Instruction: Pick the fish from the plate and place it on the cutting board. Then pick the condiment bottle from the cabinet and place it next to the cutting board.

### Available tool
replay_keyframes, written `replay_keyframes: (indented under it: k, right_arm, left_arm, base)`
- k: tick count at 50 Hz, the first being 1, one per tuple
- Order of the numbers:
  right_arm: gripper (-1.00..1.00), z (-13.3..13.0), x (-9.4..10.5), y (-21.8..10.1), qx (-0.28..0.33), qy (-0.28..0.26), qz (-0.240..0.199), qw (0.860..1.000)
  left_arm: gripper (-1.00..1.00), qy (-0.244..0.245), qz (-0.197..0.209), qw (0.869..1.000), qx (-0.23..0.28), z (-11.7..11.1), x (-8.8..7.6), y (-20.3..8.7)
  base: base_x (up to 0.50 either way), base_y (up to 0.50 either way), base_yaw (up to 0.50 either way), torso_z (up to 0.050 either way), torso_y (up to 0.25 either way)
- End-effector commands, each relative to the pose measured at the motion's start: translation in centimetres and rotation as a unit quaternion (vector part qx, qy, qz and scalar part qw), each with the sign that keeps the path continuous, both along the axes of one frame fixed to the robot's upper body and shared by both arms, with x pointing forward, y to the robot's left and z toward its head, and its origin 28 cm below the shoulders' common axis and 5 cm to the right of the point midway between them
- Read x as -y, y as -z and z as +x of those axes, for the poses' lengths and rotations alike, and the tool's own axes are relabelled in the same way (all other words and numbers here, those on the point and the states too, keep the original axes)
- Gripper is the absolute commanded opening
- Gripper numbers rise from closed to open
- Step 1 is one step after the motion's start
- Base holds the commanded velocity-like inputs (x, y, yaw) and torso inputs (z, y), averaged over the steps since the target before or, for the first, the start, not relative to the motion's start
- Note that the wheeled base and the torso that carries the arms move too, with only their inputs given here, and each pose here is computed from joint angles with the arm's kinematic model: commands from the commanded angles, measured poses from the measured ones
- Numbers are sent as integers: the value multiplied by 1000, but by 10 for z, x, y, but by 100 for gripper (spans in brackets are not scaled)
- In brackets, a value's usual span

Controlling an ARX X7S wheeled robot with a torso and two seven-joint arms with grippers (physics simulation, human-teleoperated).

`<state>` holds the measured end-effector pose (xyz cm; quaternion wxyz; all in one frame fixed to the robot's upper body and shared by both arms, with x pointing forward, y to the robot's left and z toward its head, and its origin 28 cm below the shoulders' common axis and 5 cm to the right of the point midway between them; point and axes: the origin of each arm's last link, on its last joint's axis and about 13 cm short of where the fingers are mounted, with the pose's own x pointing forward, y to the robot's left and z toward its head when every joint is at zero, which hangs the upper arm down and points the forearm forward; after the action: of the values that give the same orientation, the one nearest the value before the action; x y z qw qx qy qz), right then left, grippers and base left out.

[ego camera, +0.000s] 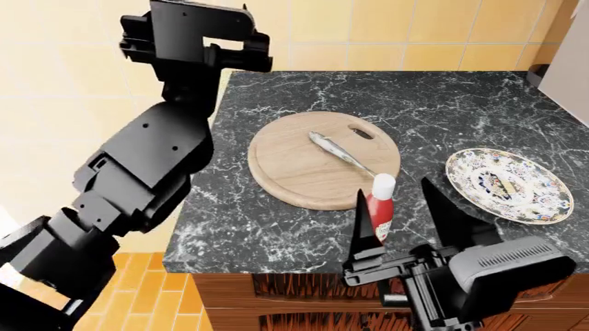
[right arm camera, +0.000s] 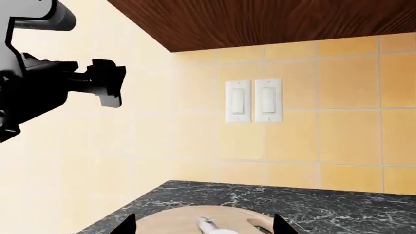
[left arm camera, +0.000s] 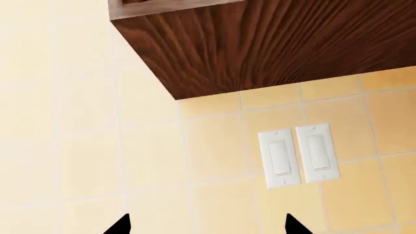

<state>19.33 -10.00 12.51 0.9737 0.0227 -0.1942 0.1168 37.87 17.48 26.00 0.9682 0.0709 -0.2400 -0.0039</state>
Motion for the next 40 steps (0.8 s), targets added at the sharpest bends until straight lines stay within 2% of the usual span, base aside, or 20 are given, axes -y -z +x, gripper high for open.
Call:
replay_keyframes:
  k: [1, 18, 25, 33, 40]
  right_arm:
    - [100, -11, 0, -15, 21, -7, 3, 1000]
    - [100, -15, 4, -53, 63, -3, 29, 998]
    - [100, -12, 5, -67, 79, -7, 40, 996]
    - [100, -13, 6, -84, 104, -18, 61, 993]
    - [100, -26, 8, -88, 107, 0, 41, 993]
  left_arm:
    - [100, 12, 20, 1000, 19, -54, 1, 5]
    - [100, 30, -1, 997, 77, -114, -19, 30]
    - [100, 39, -24, 996, 74, -122, -26, 40]
    - [100, 37, -29, 996, 82, -131, -31, 47]
    - [100, 5, -46, 993, 108, -140, -39, 46]
  base:
    - [0, 0, 0, 0, 0]
    - [0, 0, 0, 0, 0]
    - [0, 0, 0, 0, 0]
    - [0, 0, 0, 0, 0]
    - [0, 0, 0, 0, 0]
